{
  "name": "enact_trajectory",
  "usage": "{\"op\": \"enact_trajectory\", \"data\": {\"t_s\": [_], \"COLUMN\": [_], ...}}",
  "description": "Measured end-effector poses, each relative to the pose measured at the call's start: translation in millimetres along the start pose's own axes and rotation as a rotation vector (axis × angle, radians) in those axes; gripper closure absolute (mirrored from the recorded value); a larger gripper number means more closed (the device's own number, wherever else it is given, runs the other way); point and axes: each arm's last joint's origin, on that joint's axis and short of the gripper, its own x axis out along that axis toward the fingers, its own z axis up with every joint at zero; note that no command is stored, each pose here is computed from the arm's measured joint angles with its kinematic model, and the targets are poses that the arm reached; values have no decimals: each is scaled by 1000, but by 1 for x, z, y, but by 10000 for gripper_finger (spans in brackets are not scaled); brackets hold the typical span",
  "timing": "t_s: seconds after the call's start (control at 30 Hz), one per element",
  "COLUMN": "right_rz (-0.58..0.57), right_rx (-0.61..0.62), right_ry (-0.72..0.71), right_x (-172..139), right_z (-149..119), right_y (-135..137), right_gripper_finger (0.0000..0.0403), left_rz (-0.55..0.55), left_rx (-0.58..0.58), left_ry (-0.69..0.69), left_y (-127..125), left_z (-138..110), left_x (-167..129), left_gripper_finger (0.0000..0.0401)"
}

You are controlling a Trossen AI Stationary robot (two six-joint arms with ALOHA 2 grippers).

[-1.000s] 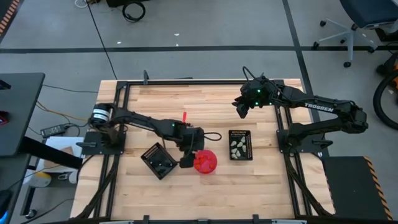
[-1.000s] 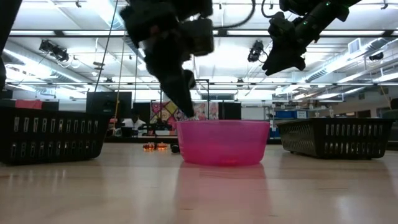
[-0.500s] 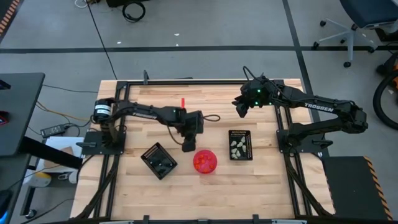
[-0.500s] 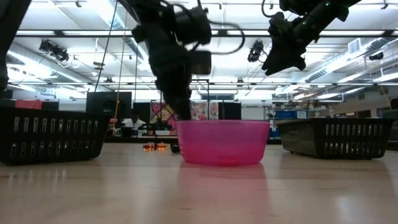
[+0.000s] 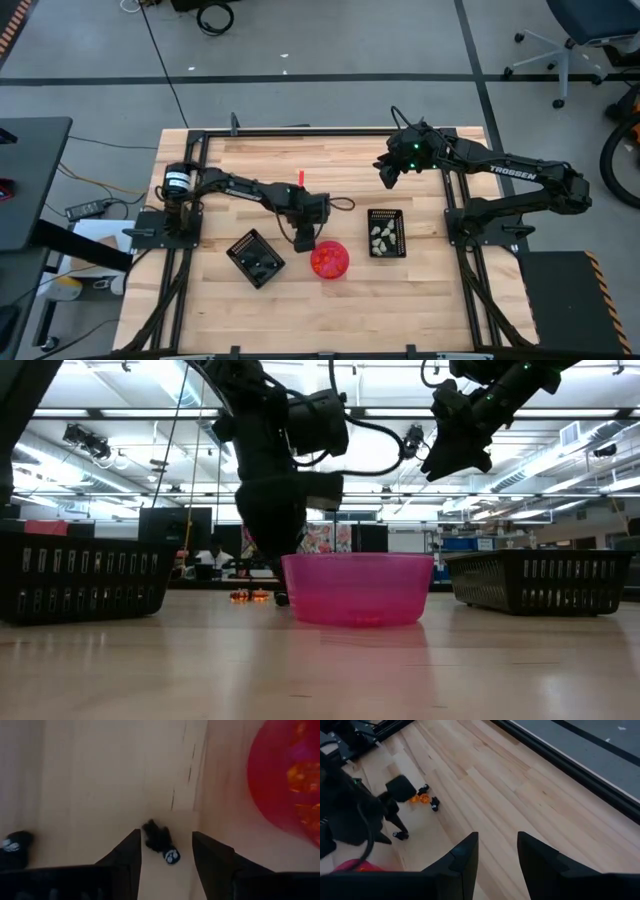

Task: Sort Halloween decoration
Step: Put the black skeleton toy into the bottom black bin

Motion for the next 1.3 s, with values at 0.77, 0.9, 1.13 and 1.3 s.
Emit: {"op": "enact_trajectory", "data": {"t_s": [0.77, 0.9, 1.13, 1.3], "right_rz": [-7, -9, -7, -1], "right_rx": [-50, -51, -64, -81], "right_ry": [-1, -2, -9, -33], "right_x": [0, 0, 0, 0], "right_z": [0, 0, 1, 3], "right_y": [0, -1, 0, 0], "right_gripper_finger": [263, 263, 263, 263], "left_rz": [70, 58, 39, -33], "left_rx": [-106, -109, -82, -57], "left_ry": [42, 55, 79, 62], "left_y": [-7, -7, -11, -22], "left_z": [-4, -8, -15, -22], "left_x": [11, -1, -39, -73], "left_gripper_finger": [392, 391, 391, 390]}}
